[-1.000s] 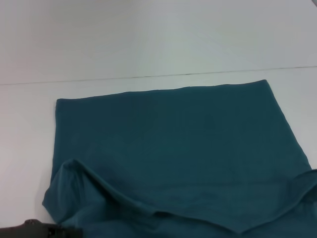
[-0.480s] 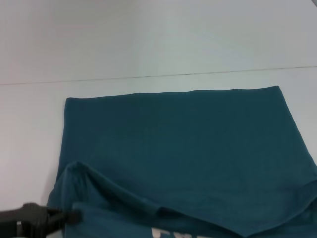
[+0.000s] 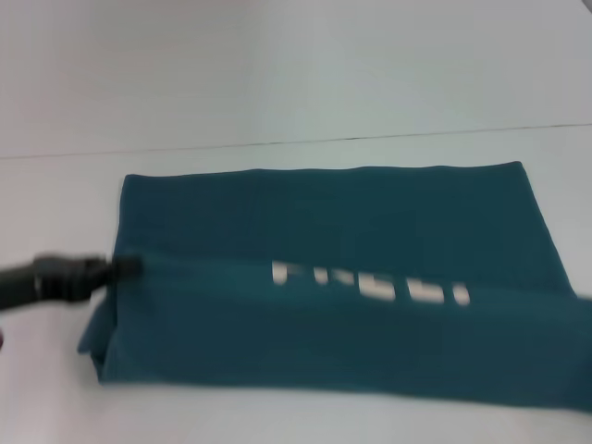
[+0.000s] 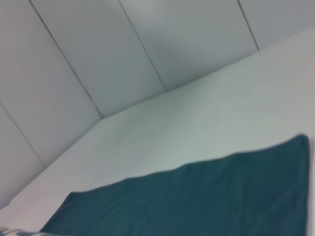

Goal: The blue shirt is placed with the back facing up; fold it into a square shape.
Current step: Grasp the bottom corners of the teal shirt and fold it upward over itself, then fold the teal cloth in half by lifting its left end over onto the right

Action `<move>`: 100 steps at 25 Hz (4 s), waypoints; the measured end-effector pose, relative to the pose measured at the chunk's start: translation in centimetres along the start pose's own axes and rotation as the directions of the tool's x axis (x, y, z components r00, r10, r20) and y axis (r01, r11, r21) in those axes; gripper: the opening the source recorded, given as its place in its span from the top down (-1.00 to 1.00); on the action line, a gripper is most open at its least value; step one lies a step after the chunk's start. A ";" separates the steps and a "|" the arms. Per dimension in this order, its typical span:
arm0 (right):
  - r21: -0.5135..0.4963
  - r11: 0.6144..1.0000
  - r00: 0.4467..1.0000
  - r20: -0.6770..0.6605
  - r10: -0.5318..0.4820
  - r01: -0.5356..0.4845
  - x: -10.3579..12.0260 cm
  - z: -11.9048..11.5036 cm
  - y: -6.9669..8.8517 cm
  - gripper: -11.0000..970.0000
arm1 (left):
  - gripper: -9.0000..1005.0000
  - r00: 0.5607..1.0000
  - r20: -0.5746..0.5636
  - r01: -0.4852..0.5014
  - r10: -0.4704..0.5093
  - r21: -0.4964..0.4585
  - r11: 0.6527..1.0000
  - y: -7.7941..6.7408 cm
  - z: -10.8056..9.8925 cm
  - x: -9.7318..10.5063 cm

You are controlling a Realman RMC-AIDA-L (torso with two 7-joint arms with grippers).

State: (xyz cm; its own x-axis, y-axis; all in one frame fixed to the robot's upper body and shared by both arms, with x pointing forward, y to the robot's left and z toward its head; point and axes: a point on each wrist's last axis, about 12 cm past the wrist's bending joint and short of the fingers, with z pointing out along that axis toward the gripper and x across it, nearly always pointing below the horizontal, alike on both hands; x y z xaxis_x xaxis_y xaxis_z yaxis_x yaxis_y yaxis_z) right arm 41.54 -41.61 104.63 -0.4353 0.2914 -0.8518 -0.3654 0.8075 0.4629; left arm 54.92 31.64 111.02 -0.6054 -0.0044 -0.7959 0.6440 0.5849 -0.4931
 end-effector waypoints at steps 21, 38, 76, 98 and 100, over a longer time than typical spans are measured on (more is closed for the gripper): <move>0.237 0.952 0.976 0.051 -0.210 0.193 -7.7 18.2 -0.5 0.94 | 0.88 0.964 0.184 -0.086 0.192 -0.468 0.880 4.1 9.9 -7.0; 0.318 0.927 0.969 0.076 -0.234 0.198 -7.9 19.4 -0.5 0.94 | 0.87 0.943 0.190 -0.126 0.272 -0.554 0.823 3.9 11.6 -7.1; 0.245 0.967 0.992 0.093 -0.088 0.062 -6.4 16.3 -1.3 -0.47 | -0.50 0.966 0.195 -0.025 0.172 -0.587 0.809 4.8 8.5 -3.4; -0.032 0.982 0.979 -0.094 0.180 -0.184 -9.5 9.1 -1.5 -0.53 | -0.59 0.998 0.033 -0.026 0.048 -0.484 0.874 4.0 5.6 1.5; -0.035 0.982 0.979 -0.095 0.182 -0.186 -9.7 9.4 -1.4 -0.52 | -0.59 0.999 0.026 -0.027 0.046 -0.496 0.868 4.1 5.6 1.7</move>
State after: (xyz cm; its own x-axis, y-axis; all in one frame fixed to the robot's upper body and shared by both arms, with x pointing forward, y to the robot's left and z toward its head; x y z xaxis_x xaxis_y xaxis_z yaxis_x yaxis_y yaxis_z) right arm 53.97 -40.75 109.93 -0.5710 0.3834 -0.7260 -0.3065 0.7208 0.6217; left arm 59.18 29.55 105.71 -0.5628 0.0013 -0.8266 0.3436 0.9099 -0.2325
